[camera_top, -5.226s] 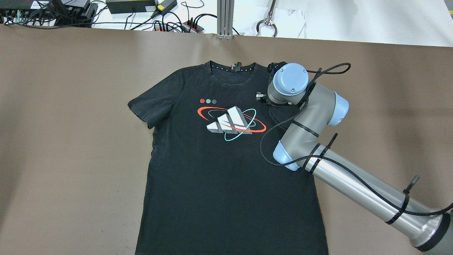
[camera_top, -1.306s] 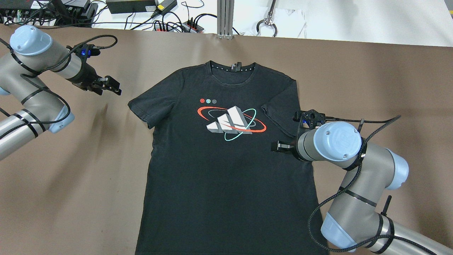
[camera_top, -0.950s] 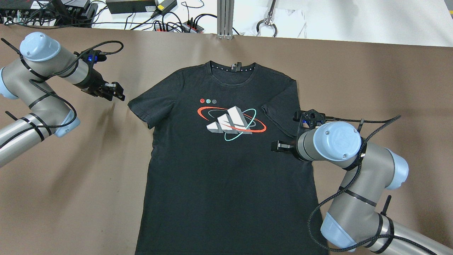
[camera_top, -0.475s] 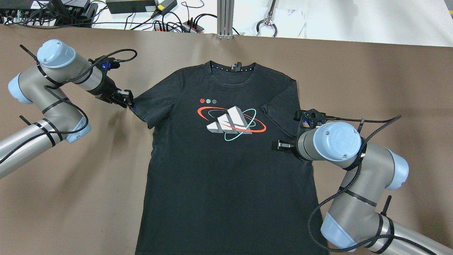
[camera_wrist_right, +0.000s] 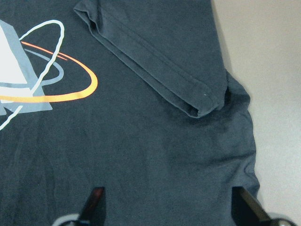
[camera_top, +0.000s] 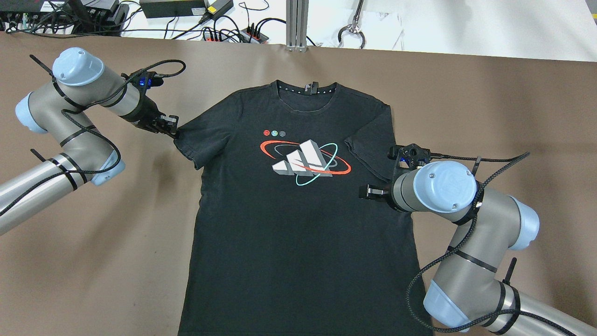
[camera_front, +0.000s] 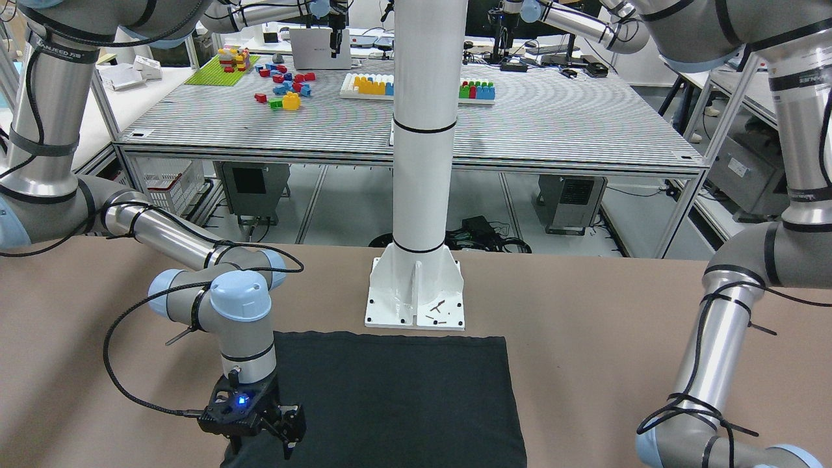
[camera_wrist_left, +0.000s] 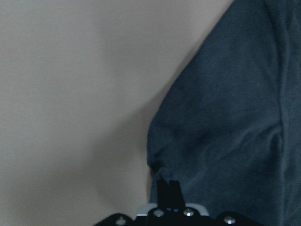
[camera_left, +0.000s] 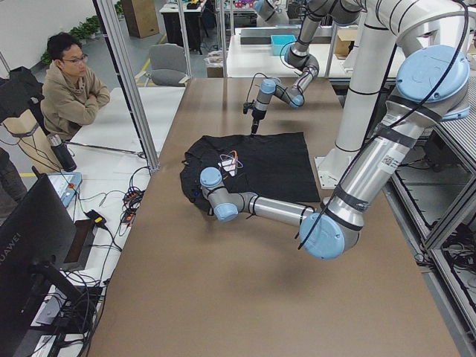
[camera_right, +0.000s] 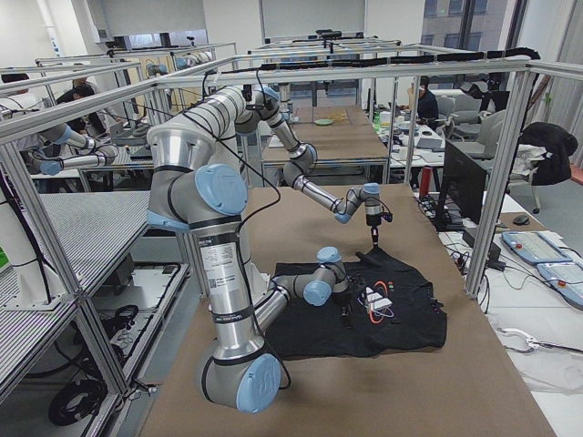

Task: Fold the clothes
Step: 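Move the left gripper toward the sleeve nearest it, then grasp the sleeve with the left gripper and fold it inward over the shirt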

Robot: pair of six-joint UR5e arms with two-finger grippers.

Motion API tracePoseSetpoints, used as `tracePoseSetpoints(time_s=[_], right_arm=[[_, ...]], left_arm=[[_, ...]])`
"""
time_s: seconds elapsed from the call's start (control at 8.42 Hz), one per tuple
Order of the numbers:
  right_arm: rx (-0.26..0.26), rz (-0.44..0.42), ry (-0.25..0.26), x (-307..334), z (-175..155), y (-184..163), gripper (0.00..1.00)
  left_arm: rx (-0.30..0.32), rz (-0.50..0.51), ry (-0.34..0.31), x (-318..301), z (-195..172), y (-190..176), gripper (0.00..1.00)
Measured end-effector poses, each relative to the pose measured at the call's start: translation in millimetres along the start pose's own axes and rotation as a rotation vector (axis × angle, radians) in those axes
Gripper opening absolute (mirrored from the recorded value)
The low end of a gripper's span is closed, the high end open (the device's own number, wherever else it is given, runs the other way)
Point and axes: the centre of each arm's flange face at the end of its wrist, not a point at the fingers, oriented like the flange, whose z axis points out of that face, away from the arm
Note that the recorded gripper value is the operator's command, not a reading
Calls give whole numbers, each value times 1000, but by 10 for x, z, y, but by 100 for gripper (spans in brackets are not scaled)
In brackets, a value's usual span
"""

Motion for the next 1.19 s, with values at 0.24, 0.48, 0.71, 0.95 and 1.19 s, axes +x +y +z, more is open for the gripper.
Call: tracePoseSetpoints(time_s=[0.24, 0.48, 0.71, 0.95, 1.19], right_arm=[[-1, 1, 6, 17, 24, 2, 94], [-3, 0, 10, 29, 48, 2, 94], [0, -3, 17, 40, 76, -4, 94], [5, -3, 25, 48, 107, -13, 94], [6, -4, 31, 59, 138, -17, 94]], left_arm=[[28, -16, 53, 379, -228, -2, 0], [50, -65, 104, 844, -352, 8, 0], [78, -85, 112, 1305, -146, 112, 0], [91, -90, 97, 1470, 40, 148, 0], [110, -102, 74, 1636, 195, -22, 0]])
